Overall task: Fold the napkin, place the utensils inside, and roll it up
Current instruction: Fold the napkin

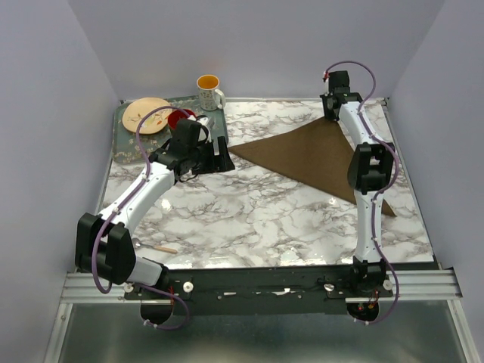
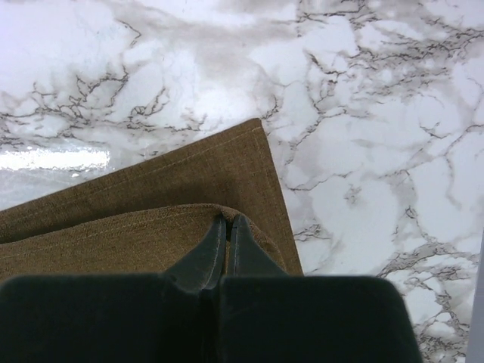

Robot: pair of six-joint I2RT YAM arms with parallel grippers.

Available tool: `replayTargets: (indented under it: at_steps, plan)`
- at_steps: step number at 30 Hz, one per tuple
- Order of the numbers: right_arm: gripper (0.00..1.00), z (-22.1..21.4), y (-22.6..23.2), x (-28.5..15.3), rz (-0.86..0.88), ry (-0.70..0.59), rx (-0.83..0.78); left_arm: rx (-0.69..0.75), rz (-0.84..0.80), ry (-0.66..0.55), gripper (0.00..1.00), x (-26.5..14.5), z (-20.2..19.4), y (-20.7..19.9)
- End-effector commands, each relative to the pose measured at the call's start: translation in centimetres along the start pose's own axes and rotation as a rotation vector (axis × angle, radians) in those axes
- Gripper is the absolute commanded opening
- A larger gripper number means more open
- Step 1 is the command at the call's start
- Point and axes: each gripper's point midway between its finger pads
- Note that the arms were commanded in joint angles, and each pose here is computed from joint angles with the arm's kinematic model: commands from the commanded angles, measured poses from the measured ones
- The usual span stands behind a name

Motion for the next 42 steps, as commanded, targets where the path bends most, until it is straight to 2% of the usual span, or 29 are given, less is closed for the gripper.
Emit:
replayTargets:
  at_steps: [1, 27, 32, 34, 37, 38, 40, 42]
  plan:
    - [0.02, 1.2, -0.8, 1.0, -0.005, -0.047, -0.005, -0.004, 0.008, -0.011, 0.9, -0.3, 0.7, 0.0]
    - [0.05, 1.3, -1.3, 2.6, -0.011, -0.058, 0.04, 0.005, 0.015, -0.009, 0.9, -0.4, 0.7, 0.2]
    - [0.1, 1.7, -0.8, 2.9, 0.016, -0.071, 0.036, 0.004, 0.014, -0.009, 0.9, -0.3, 0.7, 0.2]
    - [0.19, 1.7, -0.8, 2.9, 0.021, -0.071, 0.035, 0.002, 0.012, -0.008, 0.9, -0.3, 0.7, 0.1]
    - [0.46, 2.1, -1.3, 2.2, 0.004, -0.074, 0.038, -0.004, 0.002, 0.007, 0.9, 0.1, 0.3, 0.1]
    - [0.58, 1.9, -1.7, 1.7, -0.017, -0.06, 0.04, -0.006, -0.002, 0.01, 0.9, 0.2, 0.4, 0.0]
    - [0.61, 2.5, -2.2, 0.0, -0.03, -0.055, 0.07, -0.025, -0.013, 0.018, 0.9, 0.7, 0.5, -0.2]
    - [0.7, 1.3, -2.8, -3.1, -0.054, 0.013, 0.165, -0.039, -0.039, -0.005, 0.88, 1.4, 1.3, -0.8]
Point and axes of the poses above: each gripper's point midway between its finger pads, its own x axis out along the fingers, its own y axis along the line the jaws close on, z = x × y, and after that the axes turned 4 degrees about x, right-handed
